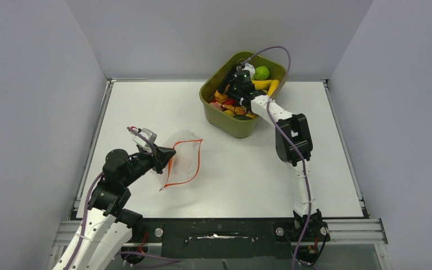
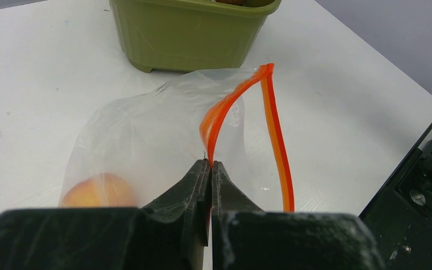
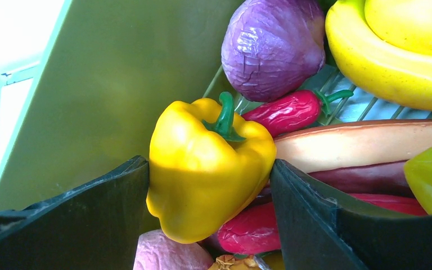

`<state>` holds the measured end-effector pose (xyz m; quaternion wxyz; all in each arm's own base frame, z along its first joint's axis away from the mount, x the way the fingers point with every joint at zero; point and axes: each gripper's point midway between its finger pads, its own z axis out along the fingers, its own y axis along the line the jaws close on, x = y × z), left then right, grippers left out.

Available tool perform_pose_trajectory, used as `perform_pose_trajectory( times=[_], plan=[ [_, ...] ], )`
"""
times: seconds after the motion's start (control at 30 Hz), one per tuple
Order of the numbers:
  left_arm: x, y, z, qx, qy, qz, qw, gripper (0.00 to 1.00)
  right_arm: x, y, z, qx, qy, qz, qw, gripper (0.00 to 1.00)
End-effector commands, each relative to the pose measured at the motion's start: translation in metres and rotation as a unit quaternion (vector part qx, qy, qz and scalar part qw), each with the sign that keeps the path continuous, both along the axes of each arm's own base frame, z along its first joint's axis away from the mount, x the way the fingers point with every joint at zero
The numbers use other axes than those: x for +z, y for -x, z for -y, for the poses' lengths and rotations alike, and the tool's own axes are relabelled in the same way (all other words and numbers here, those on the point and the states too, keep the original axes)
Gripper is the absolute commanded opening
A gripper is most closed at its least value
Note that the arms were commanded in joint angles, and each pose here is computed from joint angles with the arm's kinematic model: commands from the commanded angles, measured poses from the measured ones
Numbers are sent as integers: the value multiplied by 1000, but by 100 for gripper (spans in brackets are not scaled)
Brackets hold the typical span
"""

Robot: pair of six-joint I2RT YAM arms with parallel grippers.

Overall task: Place the food in the zip-top bag and seal the zipper
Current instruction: Pick up the fake vegetable from the bin.

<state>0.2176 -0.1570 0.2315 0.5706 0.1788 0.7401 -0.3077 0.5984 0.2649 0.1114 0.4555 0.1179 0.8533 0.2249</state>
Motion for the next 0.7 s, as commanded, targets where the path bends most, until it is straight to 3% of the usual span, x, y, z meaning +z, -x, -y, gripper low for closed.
perform_pose_trajectory(
  times=[0.0, 0.17, 0.67],
  plan=[
    [17, -3, -1, 4, 4, 38, 999, 0, 60, 0, 10, 6, -3, 56, 998, 49],
    [18, -3, -1, 4, 5, 39, 999, 0, 83, 8, 18, 3, 0, 78, 997, 45],
    [22, -1, 1, 4, 18, 30, 999, 0, 162, 66, 44, 34, 26, 155, 987, 45]
  ],
)
